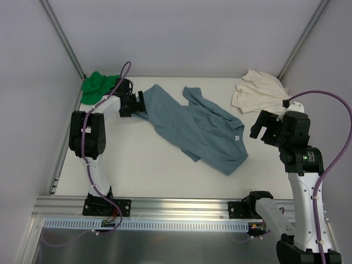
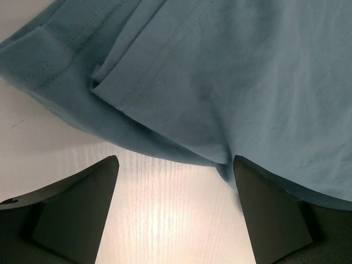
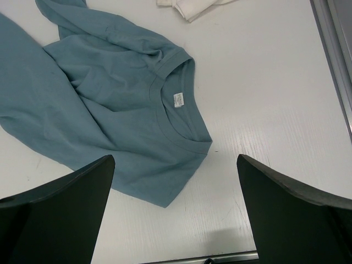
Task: Fold and stack the t-shirts
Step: Flatten out the tshirt
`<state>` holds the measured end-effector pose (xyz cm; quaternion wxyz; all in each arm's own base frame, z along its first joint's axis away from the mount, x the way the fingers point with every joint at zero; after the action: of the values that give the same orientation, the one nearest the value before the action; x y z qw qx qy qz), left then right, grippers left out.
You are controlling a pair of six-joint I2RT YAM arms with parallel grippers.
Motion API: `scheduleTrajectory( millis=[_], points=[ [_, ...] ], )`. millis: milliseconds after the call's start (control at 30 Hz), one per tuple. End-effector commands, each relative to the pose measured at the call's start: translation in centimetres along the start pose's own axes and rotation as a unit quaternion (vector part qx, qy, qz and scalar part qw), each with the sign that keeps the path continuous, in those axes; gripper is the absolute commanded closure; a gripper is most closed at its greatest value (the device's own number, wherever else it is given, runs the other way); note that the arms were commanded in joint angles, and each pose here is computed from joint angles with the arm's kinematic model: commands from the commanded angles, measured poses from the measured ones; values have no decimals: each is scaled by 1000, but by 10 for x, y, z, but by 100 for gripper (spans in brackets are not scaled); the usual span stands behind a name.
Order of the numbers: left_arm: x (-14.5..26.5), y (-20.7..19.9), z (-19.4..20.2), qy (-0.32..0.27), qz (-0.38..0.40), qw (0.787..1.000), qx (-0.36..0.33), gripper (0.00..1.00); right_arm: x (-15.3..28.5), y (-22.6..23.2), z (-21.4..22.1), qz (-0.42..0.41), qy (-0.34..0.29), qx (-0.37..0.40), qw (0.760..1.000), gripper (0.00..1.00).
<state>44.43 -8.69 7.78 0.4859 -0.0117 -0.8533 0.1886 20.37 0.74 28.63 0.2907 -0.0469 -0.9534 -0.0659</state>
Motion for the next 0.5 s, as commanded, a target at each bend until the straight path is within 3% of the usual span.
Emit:
scheduleTrajectory(
  millis=[0, 467],
  points=[
    [-1, -4, -10, -28, 6, 999, 15, 13, 3, 1, -6, -4, -15, 9, 1000, 0],
    [-4, -23, -27, -39, 50, 997, 36, 14, 0, 1, -6, -3, -11, 10, 1000, 1]
  ],
)
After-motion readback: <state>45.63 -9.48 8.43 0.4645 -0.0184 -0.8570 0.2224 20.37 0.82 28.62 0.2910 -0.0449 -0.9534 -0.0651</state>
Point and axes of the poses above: each gripper's point midway between its finger pads, its own x axis back along the fingers, its own y axis along the line the jaws close on, z = x × y, the point moved 3 cm from there along x, back along the fingers, and after that the axes turned 5 degrees about x, right-handed, at the moved point
